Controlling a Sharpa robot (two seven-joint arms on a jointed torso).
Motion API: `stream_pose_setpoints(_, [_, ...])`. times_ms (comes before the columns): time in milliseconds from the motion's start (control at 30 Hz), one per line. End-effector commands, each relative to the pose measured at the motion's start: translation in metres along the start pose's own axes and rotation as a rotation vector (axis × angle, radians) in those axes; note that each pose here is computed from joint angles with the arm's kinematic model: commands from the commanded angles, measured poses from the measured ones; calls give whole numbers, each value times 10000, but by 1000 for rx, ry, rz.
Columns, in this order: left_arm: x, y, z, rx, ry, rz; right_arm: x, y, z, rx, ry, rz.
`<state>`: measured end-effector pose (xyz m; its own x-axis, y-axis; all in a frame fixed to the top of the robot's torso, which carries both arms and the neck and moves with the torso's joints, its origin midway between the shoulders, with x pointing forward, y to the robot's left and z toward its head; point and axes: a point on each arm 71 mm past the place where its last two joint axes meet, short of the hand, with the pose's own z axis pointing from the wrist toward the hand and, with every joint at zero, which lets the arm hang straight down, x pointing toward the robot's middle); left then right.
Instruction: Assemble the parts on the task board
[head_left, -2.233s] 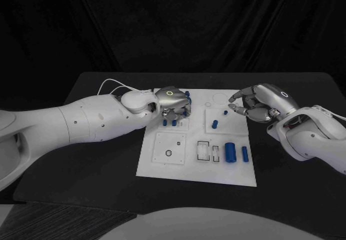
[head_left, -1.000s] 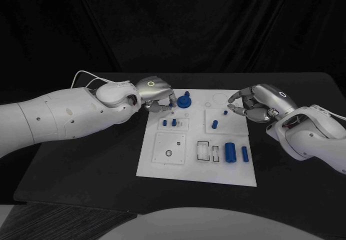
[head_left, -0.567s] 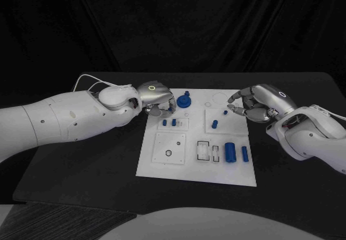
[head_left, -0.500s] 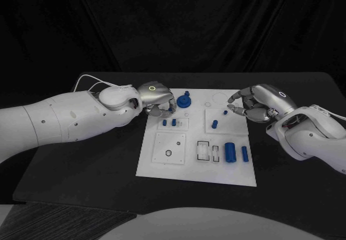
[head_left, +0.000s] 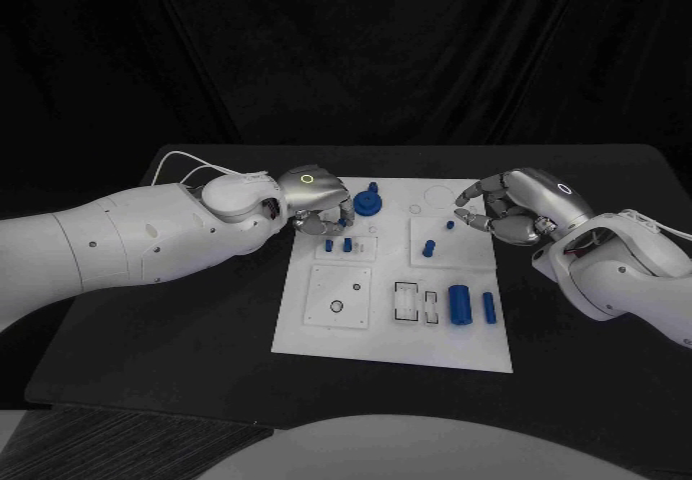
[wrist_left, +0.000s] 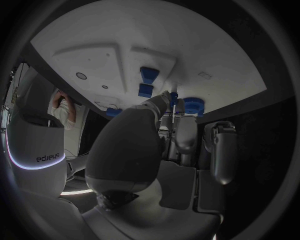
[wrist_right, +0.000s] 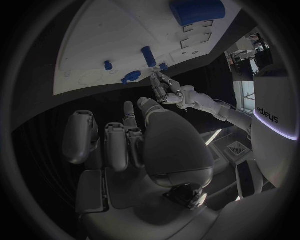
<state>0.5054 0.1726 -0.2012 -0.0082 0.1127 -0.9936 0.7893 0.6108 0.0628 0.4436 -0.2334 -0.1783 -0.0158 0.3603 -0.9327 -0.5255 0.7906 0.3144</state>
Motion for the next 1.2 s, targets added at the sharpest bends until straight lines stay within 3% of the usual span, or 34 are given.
stream_pose_setpoints(33, [10, -19, 14, 12, 2, -1, 8, -9, -9, 16, 3, 1])
stream_pose_setpoints(1200, [142, 12, 70, 2, 35, -8, 19, -16, -24, 19, 12, 2])
